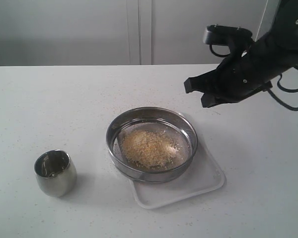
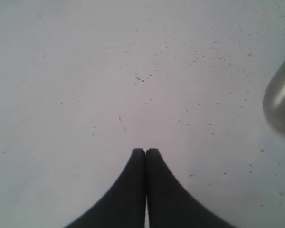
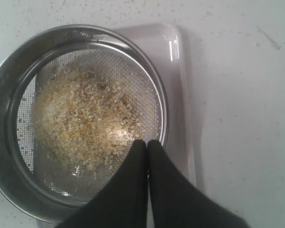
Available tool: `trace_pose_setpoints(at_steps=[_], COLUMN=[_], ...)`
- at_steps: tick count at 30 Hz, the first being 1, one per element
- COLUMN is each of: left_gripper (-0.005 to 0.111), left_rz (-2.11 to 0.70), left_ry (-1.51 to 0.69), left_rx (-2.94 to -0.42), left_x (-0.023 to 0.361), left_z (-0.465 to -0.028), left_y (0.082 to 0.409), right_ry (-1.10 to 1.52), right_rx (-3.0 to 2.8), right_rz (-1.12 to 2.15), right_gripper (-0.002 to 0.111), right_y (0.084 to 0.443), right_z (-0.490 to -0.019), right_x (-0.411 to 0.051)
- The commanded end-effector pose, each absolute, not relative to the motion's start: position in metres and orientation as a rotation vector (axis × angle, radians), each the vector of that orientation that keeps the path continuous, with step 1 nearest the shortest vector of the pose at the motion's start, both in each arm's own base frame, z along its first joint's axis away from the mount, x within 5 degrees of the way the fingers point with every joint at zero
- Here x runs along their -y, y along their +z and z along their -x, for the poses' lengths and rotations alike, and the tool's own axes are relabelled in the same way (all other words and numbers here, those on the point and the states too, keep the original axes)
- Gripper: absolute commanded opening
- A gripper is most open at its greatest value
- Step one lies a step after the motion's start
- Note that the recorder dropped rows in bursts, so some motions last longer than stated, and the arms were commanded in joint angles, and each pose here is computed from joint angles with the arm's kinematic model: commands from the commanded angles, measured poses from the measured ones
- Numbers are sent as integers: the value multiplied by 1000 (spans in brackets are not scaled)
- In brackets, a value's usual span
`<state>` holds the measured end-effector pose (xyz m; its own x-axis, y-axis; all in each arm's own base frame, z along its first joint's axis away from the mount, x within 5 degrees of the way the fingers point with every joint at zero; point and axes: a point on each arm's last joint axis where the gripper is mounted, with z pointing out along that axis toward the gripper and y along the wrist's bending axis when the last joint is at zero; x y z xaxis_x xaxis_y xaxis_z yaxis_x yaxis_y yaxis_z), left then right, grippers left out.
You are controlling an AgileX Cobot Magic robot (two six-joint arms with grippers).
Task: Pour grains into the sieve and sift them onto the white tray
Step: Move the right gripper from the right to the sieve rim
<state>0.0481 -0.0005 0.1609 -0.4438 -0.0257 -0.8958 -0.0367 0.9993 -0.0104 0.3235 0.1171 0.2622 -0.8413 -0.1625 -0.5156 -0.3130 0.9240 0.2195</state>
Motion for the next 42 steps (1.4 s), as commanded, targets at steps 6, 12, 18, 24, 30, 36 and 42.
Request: trace_pose_setpoints(at_steps=[6, 12, 18, 24, 30, 36, 42], left_gripper=[0, 0, 0, 0, 0, 0, 0], left_rz=[48, 48, 48, 48, 48, 48, 48], left_ry=[-5, -5, -5, -5, -5, -5, -5], left_rx=[-2051, -2051, -2051, -2051, -2051, -2051, -2051], left_x=[1, 1, 1, 1, 1, 1, 1], left_z=[-47, -47, -47, -47, -47, -47, -47], left_y=[156, 156, 156, 156, 156, 156, 156], right_ry=[389, 348, 278, 275, 305, 312, 325], right_rx=[-2689, -2741, -2754, -2762, -2805, -2804, -2831], right_rz=[501, 593, 623, 620, 607, 606, 585], right_gripper=[0, 0, 7, 20, 31, 32, 32], right_y=[245, 233, 227, 219, 202, 190, 173], right_z=[-349, -359, -365, -368, -371, -375, -379], right_x=[-130, -132, -130, -130, -134, -141, -143])
